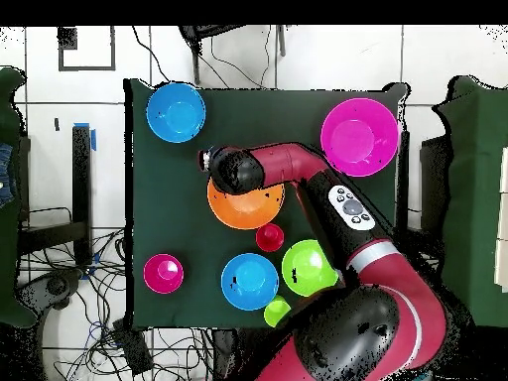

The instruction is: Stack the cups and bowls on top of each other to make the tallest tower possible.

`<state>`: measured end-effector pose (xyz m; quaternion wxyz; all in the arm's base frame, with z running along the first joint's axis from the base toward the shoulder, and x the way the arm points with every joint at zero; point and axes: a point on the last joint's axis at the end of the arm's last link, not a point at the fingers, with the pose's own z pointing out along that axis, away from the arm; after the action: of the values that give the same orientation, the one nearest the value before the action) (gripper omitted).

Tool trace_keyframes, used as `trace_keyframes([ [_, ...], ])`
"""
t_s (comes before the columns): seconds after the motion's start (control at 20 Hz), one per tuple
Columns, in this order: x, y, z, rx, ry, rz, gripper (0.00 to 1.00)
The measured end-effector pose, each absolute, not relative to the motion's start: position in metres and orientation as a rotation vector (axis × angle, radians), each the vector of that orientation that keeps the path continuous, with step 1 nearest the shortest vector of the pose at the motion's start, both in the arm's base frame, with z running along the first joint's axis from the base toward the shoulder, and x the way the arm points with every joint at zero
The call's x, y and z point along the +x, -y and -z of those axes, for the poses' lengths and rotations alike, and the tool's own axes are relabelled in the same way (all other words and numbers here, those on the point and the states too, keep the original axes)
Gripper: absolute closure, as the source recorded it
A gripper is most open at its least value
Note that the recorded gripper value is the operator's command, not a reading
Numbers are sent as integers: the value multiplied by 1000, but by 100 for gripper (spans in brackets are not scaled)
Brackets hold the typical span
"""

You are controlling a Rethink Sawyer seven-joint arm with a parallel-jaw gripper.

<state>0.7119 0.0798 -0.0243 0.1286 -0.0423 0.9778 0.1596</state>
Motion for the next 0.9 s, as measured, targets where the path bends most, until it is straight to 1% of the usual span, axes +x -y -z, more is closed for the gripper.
trace_keyframes([
  [0.4, 697, -79, 22, -105, -2830, -527, 0],
  [0.65, 689, -94, 26, -100, -2832, -577, 0],
  [0.9, 680, -123, 34, -105, -2853, -632, 0],
])
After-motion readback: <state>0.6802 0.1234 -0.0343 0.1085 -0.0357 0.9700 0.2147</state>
